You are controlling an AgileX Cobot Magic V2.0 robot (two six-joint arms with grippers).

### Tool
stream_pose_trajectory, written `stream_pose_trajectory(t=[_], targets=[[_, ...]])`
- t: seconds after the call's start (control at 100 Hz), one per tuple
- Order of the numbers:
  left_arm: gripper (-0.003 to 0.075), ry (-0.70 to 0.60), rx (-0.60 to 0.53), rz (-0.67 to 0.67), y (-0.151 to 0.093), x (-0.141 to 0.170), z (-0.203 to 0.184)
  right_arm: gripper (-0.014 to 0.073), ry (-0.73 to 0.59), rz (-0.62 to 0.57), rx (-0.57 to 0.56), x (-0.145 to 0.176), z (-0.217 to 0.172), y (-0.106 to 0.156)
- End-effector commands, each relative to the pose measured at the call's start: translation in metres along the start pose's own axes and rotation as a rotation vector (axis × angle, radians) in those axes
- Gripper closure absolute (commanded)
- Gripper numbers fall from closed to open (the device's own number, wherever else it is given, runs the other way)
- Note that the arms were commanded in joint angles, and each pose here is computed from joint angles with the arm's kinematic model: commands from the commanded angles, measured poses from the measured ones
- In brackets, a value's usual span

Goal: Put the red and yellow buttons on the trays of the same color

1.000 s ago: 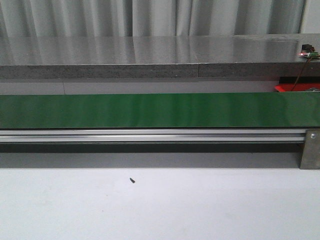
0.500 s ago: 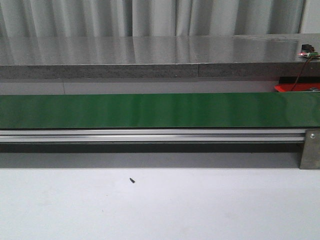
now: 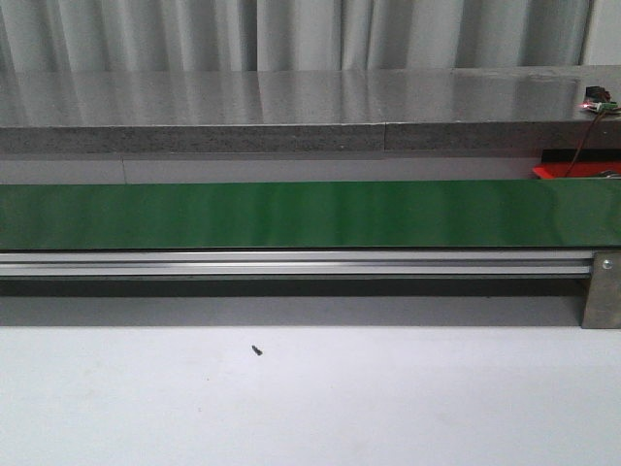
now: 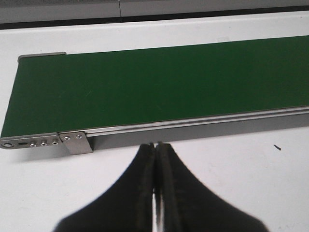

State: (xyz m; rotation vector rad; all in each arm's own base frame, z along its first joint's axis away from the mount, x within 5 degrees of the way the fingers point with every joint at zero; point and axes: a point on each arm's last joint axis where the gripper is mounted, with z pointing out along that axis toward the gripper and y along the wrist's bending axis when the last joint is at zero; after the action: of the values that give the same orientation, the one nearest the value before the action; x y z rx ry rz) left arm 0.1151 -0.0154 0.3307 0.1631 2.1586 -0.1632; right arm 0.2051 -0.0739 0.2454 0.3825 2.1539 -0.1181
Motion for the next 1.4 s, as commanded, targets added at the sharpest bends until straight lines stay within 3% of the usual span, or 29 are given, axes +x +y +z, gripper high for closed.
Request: stream_pose_trajectory(t=[0.0, 0.21, 0.47, 0.96, 1.39], targets=[[0.0740, -0.098, 0.002, -0.015, -0.001, -0.013, -0.006, 0.0657, -0.105, -0.060, -0.043, -0.016, -0.017, 0.014], [0.0740, -0.098, 0.002, -0.015, -0.001, -0.013, -0.006, 0.0663, -0.192, -0.113, -0.189, -0.020, -0.048, 0.044], [0.0740, -0.098, 0.002, -0.015, -0.001, -0.013, -0.006, 0.0663, -0.281, -0.137, -0.279, -0.020, -0.082, 0.055], [0.0740, -0.098, 0.002, -0.015, -0.001, -0.013, -0.006, 0.0663, -0.435, -0.119, -0.302, -0.020, -0.121, 0.050], [0.0740, -0.098, 0.002, -0.015, -0.001, -0.013, -0.006, 0.0663, -0.549, -0.095, -0.271, 0.031, -0.135, 0.035]])
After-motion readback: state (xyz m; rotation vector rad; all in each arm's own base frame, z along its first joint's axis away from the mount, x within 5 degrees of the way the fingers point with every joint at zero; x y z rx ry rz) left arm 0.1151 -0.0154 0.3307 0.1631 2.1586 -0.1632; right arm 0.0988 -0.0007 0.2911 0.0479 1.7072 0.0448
